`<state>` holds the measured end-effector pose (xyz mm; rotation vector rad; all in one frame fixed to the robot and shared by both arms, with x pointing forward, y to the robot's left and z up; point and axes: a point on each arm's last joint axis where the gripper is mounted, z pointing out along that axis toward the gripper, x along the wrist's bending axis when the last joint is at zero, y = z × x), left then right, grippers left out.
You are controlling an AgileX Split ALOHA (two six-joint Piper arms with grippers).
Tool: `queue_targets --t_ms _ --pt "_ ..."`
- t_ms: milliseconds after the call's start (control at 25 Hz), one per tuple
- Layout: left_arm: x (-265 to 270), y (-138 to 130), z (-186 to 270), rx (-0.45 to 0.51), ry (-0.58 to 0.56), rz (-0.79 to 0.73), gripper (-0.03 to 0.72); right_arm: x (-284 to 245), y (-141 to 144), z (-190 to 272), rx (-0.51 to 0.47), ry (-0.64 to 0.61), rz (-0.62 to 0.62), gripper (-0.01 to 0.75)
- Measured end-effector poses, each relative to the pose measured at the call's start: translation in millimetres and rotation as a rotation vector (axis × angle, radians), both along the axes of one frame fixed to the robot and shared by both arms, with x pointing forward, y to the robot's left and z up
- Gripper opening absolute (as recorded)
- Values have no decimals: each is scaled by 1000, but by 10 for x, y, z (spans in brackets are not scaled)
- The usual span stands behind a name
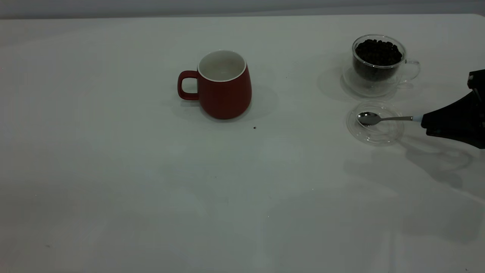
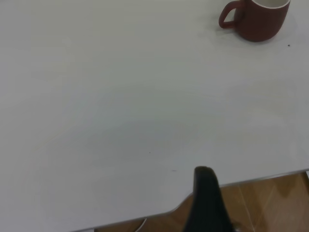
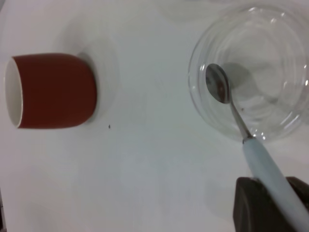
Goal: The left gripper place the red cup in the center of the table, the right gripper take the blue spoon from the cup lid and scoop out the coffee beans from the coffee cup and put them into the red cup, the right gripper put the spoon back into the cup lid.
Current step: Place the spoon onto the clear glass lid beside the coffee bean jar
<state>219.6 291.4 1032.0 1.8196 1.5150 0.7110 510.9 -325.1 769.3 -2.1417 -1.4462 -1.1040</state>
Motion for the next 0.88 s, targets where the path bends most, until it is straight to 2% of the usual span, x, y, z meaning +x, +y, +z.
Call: queue_targets --t_ms 520,880 --pt "0 0 0 0 0 0 587 -27 40 -162 97 74 -47 110" --pt "0 0 0 0 0 0 587 62 12 -190 115 79 -75 110"
